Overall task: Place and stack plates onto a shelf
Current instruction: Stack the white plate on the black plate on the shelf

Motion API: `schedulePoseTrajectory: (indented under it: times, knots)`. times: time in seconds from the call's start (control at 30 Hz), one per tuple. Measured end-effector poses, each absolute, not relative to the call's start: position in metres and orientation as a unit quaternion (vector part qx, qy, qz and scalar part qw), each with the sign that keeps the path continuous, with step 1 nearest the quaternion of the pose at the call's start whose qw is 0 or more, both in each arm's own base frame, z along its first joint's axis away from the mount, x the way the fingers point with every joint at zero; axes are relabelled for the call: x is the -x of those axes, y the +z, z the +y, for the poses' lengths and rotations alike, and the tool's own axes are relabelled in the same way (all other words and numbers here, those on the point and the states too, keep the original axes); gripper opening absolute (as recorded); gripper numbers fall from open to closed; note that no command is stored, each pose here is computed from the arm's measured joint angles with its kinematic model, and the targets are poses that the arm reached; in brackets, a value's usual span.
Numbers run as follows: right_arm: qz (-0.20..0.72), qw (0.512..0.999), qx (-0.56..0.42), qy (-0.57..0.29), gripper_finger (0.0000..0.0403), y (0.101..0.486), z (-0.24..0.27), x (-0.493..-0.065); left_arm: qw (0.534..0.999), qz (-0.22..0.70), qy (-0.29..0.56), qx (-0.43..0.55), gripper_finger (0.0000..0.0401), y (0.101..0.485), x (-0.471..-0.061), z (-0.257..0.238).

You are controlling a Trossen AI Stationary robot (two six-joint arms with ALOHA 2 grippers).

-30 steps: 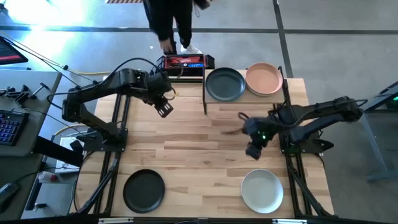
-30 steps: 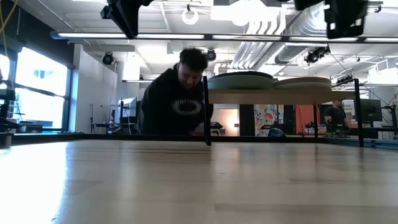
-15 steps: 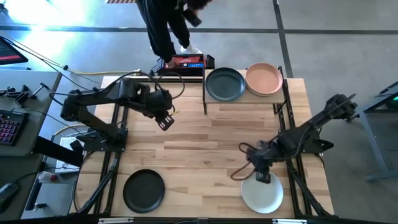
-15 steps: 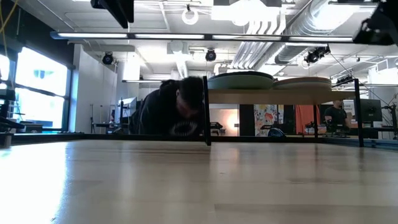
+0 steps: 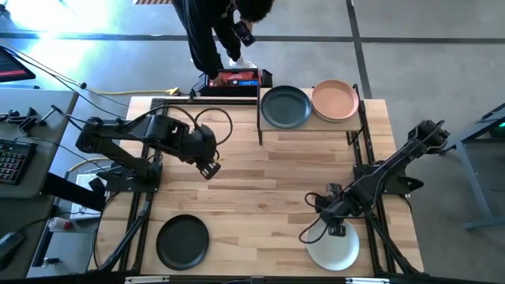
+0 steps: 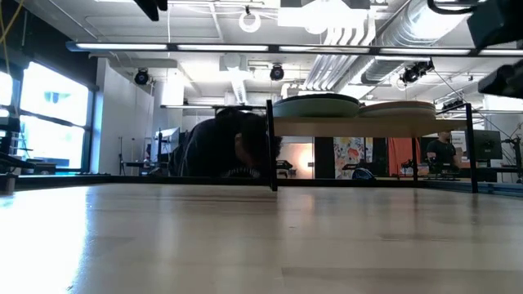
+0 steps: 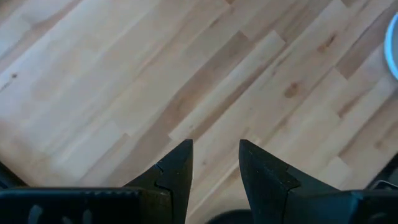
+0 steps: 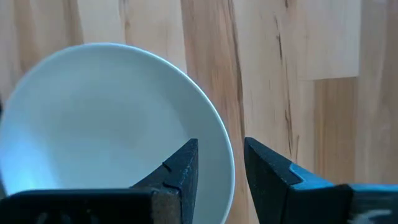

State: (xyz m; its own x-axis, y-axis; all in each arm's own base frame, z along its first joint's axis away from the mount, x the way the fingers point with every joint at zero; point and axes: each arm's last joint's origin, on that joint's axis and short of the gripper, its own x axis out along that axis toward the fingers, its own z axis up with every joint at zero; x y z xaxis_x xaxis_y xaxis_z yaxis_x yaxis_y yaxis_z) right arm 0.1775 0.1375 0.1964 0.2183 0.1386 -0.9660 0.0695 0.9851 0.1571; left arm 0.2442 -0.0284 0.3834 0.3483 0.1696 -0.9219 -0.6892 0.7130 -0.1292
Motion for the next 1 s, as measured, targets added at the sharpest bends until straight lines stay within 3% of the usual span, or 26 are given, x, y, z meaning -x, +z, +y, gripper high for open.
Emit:
schedulePoseTrajectory:
  times: [1.0]
  knots:
    - [0.639,0.759,-0.126,0.02,0.0102,0.147,0.129,-0.163,0.786,0.487,0.257,0.281,0.0117,0.385,-0.244,-0.051]
